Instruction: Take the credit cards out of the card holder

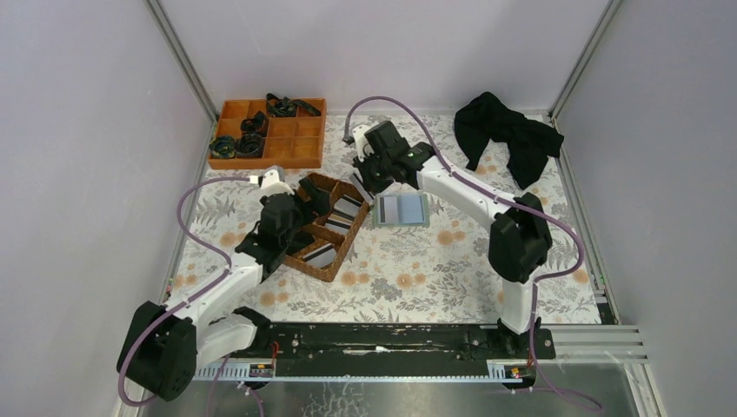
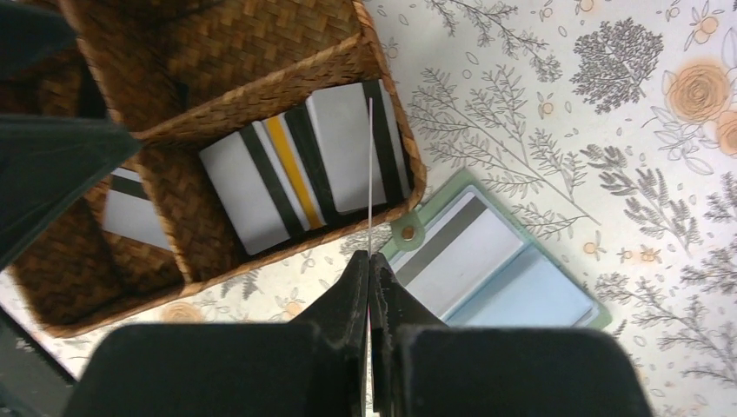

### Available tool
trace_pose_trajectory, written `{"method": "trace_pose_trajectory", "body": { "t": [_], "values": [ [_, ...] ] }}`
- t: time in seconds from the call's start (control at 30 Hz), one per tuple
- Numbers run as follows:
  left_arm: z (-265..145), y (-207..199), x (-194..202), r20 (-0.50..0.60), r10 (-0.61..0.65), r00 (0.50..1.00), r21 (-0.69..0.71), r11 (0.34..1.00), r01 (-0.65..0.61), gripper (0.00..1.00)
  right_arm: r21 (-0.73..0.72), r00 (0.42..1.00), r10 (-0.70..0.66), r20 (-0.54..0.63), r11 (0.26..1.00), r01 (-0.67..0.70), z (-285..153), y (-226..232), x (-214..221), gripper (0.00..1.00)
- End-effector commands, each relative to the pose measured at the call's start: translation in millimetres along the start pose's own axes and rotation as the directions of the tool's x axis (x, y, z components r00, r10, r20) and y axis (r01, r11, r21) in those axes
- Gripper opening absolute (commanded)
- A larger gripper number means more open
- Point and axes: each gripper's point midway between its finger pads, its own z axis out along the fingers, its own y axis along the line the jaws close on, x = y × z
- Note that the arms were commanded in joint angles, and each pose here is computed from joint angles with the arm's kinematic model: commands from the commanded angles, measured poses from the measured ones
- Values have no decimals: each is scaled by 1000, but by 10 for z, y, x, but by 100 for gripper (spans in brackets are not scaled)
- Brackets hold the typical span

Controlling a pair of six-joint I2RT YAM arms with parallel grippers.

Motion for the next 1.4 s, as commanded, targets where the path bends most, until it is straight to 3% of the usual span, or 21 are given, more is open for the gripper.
{"method": "trace_pose_trajectory", "body": {
  "t": [0.0, 0.17, 0.37, 0.77, 1.37],
  "values": [
    [-29, 53, -94, 37, -16, 999, -11, 1000, 16, 100, 52, 984, -157, -82, 986, 161, -62, -171, -22, 0],
    [-19, 95, -101, 34, 5, 999, -18, 1000, -4, 100, 56, 976, -200, -90, 977, 205, -54, -203, -129, 0],
    [25, 94, -30, 6, 9, 1000, -9, 1000, -9, 100, -99, 962, -265, -67, 961, 258, -150, 63, -244, 0],
    [21, 140, 7, 0, 25, 1000, -13, 1000, -25, 100, -199, 923, -360, -138, 923, 331, 46, 228, -197, 0],
    [63, 185, 40, -8, 41, 999, -22, 999, -41, 100, -174, 904, -390, -176, 916, 361, 352, 233, -153, 0]
  ]
}}
